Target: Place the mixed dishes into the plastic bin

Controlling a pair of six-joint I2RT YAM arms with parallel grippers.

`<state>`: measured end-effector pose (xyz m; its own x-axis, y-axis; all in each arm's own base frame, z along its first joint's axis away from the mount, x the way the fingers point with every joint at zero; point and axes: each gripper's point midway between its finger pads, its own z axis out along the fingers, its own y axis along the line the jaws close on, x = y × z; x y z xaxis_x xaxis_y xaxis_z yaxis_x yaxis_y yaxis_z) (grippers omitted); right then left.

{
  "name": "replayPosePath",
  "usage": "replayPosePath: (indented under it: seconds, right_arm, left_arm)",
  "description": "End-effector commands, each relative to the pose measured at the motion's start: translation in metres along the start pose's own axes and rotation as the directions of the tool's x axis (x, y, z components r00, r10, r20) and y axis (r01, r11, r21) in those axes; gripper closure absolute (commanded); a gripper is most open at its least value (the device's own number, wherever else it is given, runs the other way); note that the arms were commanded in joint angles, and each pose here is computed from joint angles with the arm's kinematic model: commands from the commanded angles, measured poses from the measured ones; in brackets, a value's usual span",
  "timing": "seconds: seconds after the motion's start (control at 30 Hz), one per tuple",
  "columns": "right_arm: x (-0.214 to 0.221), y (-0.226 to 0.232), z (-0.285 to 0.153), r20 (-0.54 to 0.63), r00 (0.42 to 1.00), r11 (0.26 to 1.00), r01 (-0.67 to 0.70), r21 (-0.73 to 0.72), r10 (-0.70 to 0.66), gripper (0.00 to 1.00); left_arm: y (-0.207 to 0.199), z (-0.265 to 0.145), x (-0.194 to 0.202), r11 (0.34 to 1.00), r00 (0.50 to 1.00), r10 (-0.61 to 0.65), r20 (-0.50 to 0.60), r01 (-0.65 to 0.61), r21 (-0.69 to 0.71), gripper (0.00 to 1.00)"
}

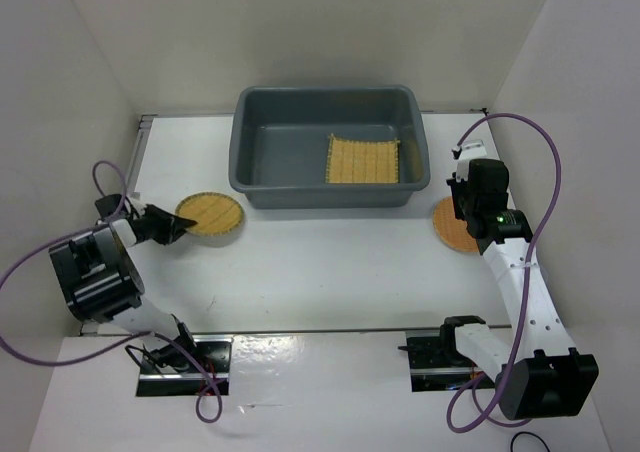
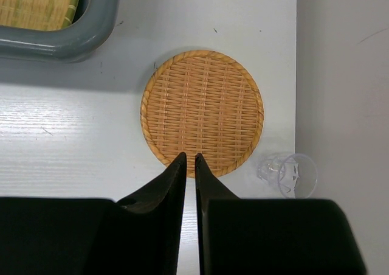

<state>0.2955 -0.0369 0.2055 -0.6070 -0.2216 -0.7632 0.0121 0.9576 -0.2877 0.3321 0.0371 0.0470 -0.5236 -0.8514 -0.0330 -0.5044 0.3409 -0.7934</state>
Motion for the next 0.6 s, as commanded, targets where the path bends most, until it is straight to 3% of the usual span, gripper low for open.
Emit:
replayPosePath:
  seconds: [0.0, 0.1, 0.2, 0.33, 0.43, 0.47, 0.53, 0.57]
  right_arm:
    - [-0.011, -0.005, -0.001, 0.045, 0.999, 1.000, -0.013, 0.016, 0.012, 0.85]
    - [-0.011, -0.005, -0.001, 0.045, 0.999, 1.000, -0.013, 0.016, 0.012, 0.85]
    - [-0.011, -0.005, -0.001, 0.045, 0.999, 1.000, -0.013, 0.016, 0.012, 0.85]
    - [-0.011, -0.006, -0.001, 0.043, 0.999, 1.000, -0.014, 0.025, 0.012, 0.85]
    - [-0.010, -0.009, -0.001, 0.041, 0.999, 0.999, -0.019, 0.032, 0.017, 0.85]
    - [-0.010, -0.009, -0.001, 0.041, 0.999, 0.999, -0.019, 0.032, 0.017, 0.85]
    - [-0.009, -0.010, -0.001, 0.039, 0.999, 0.999, -0.019, 0.041, 0.018, 0.85]
    - [-0.009, -0.012, -0.001, 0.037, 0.999, 0.998, -0.029, 0.054, 0.027, 0.85]
  left_arm:
    - [-0.046, -0.044, -0.034, 0.997, 0.984, 0.079, 0.160, -0.077, -0.016, 1.00]
    - [-0.111, -0.094, -0.048, 0.988, 0.946, 0.125, 0.298, -0.145, 0.048, 1.00]
    - [-0.160, -0.126, -0.047, 0.975, 0.925, 0.101, 0.366, -0.166, 0.149, 1.00]
    - [-0.208, -0.139, -0.032, 0.941, 0.944, 0.039, 0.328, -0.146, 0.306, 1.00]
    - [-0.266, -0.135, -0.007, 0.872, 0.953, 0.114, 0.282, -0.232, 0.431, 1.00]
    - [-0.283, -0.117, 0.014, 0.856, 0.962, 0.167, 0.214, -0.249, 0.452, 1.00]
    - [-0.325, -0.116, 0.028, 0.811, 0.946, 0.241, 0.218, -0.320, 0.489, 1.00]
    - [-0.336, -0.095, 0.046, 0.799, 0.942, 0.294, 0.163, -0.336, 0.499, 1.00]
